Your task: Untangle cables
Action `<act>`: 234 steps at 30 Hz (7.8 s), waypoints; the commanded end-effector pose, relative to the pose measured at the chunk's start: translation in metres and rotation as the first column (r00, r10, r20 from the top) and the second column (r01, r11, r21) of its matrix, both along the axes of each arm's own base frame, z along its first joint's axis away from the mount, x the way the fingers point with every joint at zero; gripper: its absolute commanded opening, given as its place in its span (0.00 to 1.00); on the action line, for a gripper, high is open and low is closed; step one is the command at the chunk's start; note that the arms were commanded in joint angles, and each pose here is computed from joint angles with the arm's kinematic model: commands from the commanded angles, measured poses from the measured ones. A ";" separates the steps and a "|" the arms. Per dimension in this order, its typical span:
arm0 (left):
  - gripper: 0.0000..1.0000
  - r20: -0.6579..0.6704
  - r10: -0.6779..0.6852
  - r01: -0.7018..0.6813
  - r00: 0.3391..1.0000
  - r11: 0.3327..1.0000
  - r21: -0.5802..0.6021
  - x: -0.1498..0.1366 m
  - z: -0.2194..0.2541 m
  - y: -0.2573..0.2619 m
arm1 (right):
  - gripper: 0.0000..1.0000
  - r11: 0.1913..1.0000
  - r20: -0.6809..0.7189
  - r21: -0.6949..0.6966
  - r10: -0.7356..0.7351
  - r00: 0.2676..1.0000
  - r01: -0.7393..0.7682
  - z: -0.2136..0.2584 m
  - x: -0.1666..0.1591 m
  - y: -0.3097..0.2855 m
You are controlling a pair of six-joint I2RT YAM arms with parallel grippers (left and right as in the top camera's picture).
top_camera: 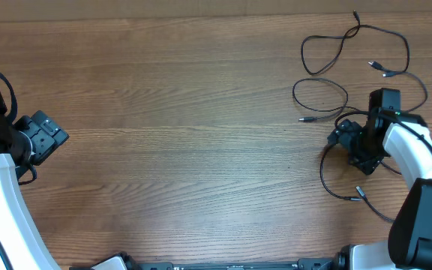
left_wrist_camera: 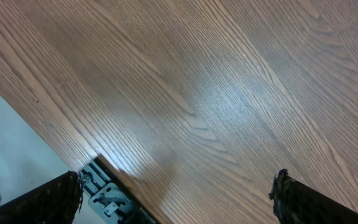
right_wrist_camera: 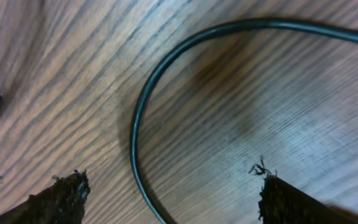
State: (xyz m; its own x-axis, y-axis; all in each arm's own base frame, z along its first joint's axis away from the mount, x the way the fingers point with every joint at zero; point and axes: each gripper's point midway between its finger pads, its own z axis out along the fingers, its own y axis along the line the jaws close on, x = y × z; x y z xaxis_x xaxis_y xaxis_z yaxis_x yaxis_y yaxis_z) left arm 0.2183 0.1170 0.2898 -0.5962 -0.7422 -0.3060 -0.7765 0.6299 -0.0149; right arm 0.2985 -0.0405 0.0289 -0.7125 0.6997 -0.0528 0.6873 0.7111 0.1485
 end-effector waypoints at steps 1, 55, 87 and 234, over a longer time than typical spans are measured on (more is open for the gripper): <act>1.00 -0.003 0.018 -0.018 1.000 1.000 -0.007 -0.001 -0.002 0.001 | 0.86 1.000 -0.012 -0.011 0.018 1.000 -0.018 -0.010 -0.006 0.007; 0.99 -0.003 0.018 -0.018 1.000 1.000 -0.007 -0.001 -0.002 0.001 | 0.59 0.996 -0.175 -0.089 0.000 0.985 -0.016 -0.038 -0.026 0.004; 0.99 -0.003 0.018 -0.018 1.000 1.000 -0.007 -0.001 -0.002 0.001 | 1.00 0.870 0.166 -0.236 -0.403 0.900 0.433 0.078 0.031 -0.213; 1.00 -0.003 0.018 -0.018 1.000 1.000 -0.007 -0.001 -0.002 0.001 | 0.04 0.969 -0.237 -0.004 0.239 0.942 -0.247 -0.036 -0.014 0.059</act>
